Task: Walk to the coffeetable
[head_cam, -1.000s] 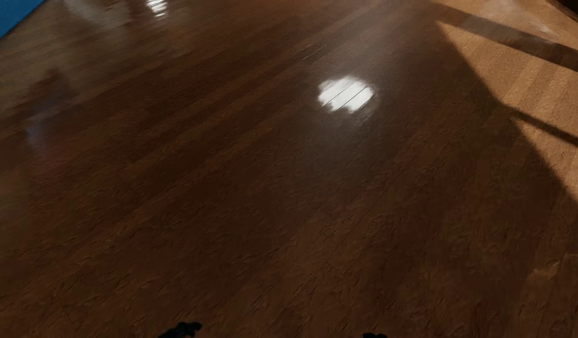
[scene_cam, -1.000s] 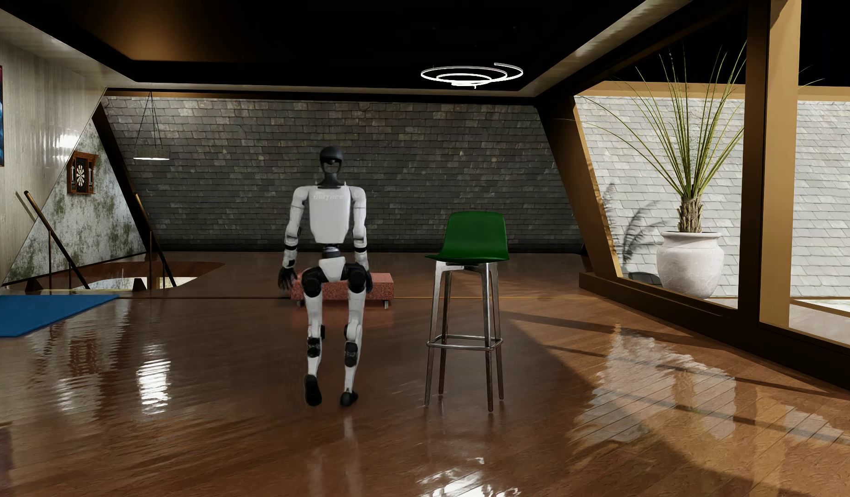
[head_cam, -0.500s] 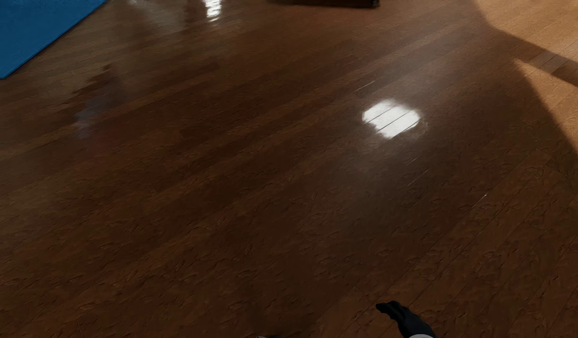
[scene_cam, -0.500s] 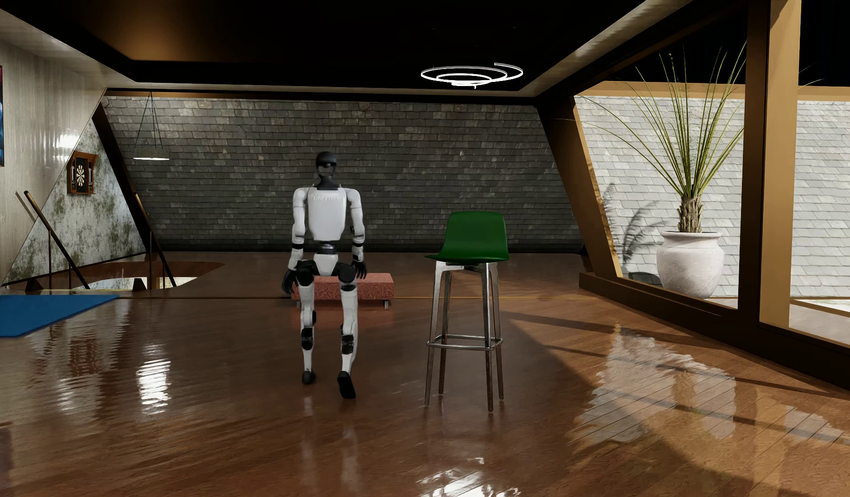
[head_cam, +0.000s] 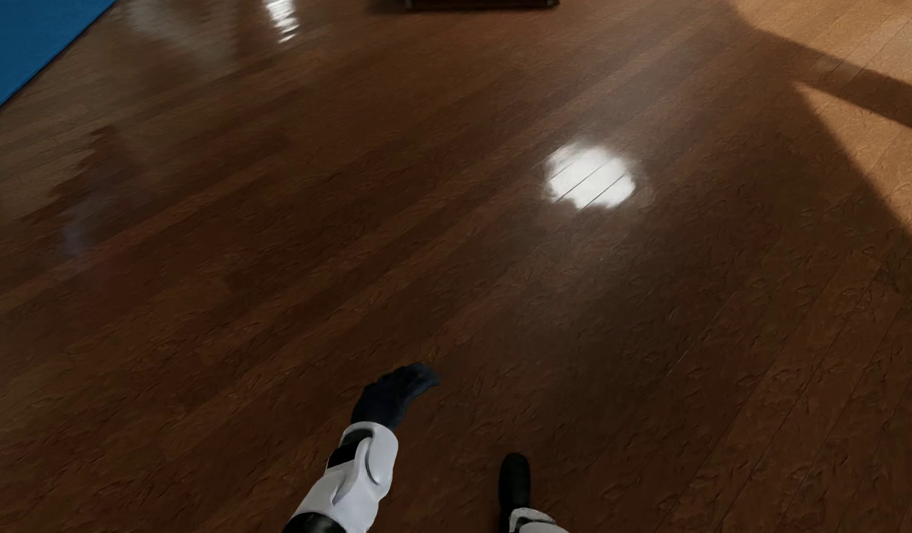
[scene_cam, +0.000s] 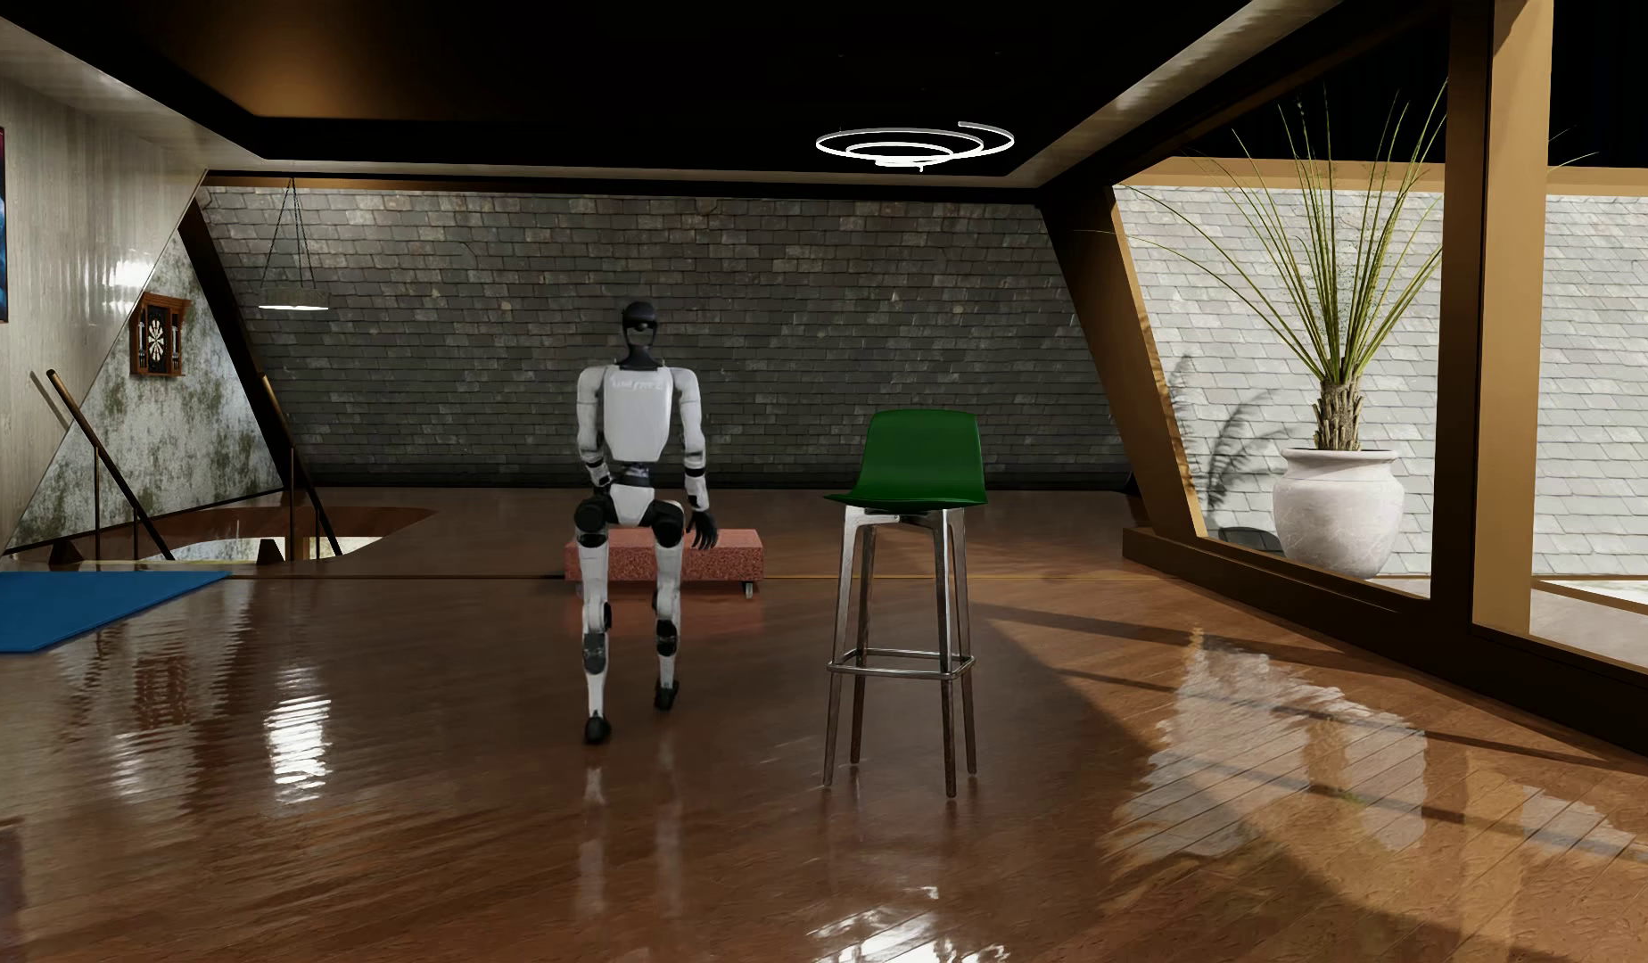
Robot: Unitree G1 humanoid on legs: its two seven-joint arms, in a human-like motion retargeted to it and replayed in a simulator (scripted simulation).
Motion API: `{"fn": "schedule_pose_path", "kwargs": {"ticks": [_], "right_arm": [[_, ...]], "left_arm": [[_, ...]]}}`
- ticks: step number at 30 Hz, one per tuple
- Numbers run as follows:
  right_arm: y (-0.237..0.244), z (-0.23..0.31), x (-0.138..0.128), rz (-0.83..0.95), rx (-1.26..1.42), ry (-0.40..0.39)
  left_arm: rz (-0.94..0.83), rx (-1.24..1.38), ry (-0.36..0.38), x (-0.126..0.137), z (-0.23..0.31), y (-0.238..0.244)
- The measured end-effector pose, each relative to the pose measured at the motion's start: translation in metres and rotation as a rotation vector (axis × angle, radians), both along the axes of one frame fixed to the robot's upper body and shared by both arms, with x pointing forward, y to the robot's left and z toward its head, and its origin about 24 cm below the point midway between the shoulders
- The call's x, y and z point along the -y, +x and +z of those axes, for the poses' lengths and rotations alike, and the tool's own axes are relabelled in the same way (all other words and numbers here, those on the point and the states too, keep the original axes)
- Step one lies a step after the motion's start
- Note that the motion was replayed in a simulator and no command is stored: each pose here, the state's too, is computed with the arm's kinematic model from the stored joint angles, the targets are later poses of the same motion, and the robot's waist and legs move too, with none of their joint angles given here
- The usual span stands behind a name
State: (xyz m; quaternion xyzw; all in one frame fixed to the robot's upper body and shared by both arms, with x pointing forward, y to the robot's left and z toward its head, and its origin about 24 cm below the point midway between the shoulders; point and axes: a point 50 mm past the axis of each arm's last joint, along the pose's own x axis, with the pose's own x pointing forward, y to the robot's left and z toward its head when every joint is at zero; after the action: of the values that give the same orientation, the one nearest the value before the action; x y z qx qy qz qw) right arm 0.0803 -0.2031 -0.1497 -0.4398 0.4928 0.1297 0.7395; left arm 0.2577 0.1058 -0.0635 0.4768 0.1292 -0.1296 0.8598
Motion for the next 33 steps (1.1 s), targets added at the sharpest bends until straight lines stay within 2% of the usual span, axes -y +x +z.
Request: {"fn": "schedule_pose_path", "kwargs": {"ticks": [3,6,7,9,10,11,14,15,18,20,24,25,28,30,31,33], "right_arm": [[-0.010,-0.006,-0.012,-0.004,-0.056,0.024],[-0.004,-0.009,-0.021,0.000,-0.073,0.045],[0.002,-0.007,-0.023,-0.009,-0.047,0.050],[0.026,-0.001,-0.026,-0.024,0.046,0.054],[0.034,0.002,-0.026,-0.020,0.100,0.054],[0.044,0.006,-0.026,-0.010,0.155,0.052],[0.075,0.018,-0.026,0.021,0.277,0.035],[0.083,0.021,-0.026,0.036,0.302,0.036],[0.101,0.031,-0.027,0.113,0.347,0.030],[0.107,0.034,-0.028,0.145,0.353,0.029],[0.092,0.027,-0.029,0.120,0.312,0.029],[0.079,0.021,-0.025,0.099,0.268,0.022],[0.035,0.000,-0.015,0.097,0.040,0.005],[0.024,-0.004,-0.011,0.249,-0.085,0.010],[0.023,-0.002,-0.007,0.301,-0.094,0.011],[0.020,0.003,0.000,0.225,-0.015,-0.004]], "left_arm": [[-0.051,-0.076,0.099,-0.004,-0.012,-0.009],[0.028,-0.355,0.182,-0.028,-0.056,-0.057],[-0.001,-0.470,0.246,-0.034,-0.069,-0.075],[-0.149,-0.593,0.431,-0.045,-0.083,-0.100],[-0.156,-0.587,0.470,-0.050,-0.084,-0.106],[-0.088,-0.563,0.444,-0.057,-0.083,-0.109],[0.176,-0.548,0.230,-0.075,-0.082,-0.129],[0.200,-0.559,0.195,-0.078,-0.082,-0.134],[0.182,-0.579,0.196,-0.078,-0.083,-0.145],[0.236,-0.601,0.177,-0.079,-0.086,-0.156],[0.272,-0.672,0.300,-0.080,-0.097,-0.188],[0.275,-0.723,0.308,-0.077,-0.101,-0.197],[0.313,-0.781,0.241,-0.064,-0.106,-0.202],[0.274,-0.699,0.176,-0.051,-0.102,-0.183],[0.230,-0.643,0.160,-0.046,-0.098,-0.167],[0.124,-0.542,0.179,-0.038,-0.090,-0.136]]}}
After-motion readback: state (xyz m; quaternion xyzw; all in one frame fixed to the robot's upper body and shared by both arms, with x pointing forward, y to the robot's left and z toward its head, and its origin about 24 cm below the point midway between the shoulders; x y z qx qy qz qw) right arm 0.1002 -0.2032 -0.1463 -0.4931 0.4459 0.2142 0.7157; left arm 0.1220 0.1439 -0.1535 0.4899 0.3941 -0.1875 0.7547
